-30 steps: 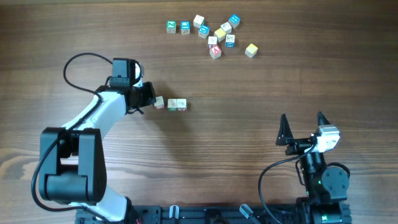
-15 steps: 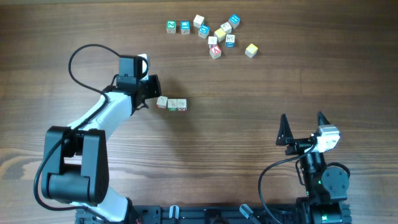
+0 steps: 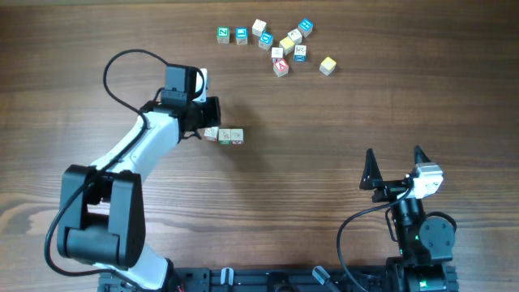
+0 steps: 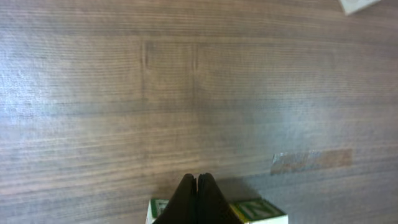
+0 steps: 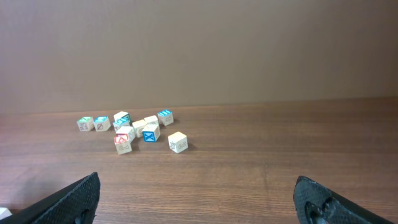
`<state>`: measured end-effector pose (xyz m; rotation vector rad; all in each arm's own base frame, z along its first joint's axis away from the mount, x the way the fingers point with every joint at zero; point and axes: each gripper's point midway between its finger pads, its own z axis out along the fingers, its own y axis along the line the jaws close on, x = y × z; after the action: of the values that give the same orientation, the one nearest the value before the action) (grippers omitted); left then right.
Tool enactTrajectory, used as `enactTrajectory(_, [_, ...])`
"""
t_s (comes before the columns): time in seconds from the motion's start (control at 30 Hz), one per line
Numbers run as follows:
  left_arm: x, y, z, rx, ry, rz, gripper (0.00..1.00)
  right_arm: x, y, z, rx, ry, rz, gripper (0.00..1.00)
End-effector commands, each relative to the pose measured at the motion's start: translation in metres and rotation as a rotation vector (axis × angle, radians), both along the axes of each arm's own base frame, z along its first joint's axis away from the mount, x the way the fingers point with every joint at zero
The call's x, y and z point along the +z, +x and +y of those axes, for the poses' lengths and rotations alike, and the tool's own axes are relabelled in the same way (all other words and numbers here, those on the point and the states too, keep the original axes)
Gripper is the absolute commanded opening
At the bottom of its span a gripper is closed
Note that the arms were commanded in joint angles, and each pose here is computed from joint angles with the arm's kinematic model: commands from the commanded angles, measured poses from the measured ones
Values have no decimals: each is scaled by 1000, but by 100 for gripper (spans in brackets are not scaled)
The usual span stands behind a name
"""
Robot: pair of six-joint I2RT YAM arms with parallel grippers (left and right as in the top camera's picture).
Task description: Form a horizontal line
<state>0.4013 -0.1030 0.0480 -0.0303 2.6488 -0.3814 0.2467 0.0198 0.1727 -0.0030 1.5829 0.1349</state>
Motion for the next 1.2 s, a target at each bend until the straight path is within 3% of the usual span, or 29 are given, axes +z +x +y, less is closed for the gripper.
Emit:
enactTrajectory(0.0, [-2, -6, 7, 2, 56, 28, 4, 1, 0, 2, 14, -5, -7, 100])
enactTrajectory(0.5, [-17, 3, 14, 26, 94, 24, 4, 1, 0, 2, 14, -5, -7, 100])
enactTrajectory(1.07, [-25, -17, 13, 11, 87, 111, 4, 1, 0, 2, 14, -5, -7, 100])
enactTrajectory(1.17, [-19, -4, 11, 13, 77, 51, 4, 1, 0, 2, 14, -5, -7, 100])
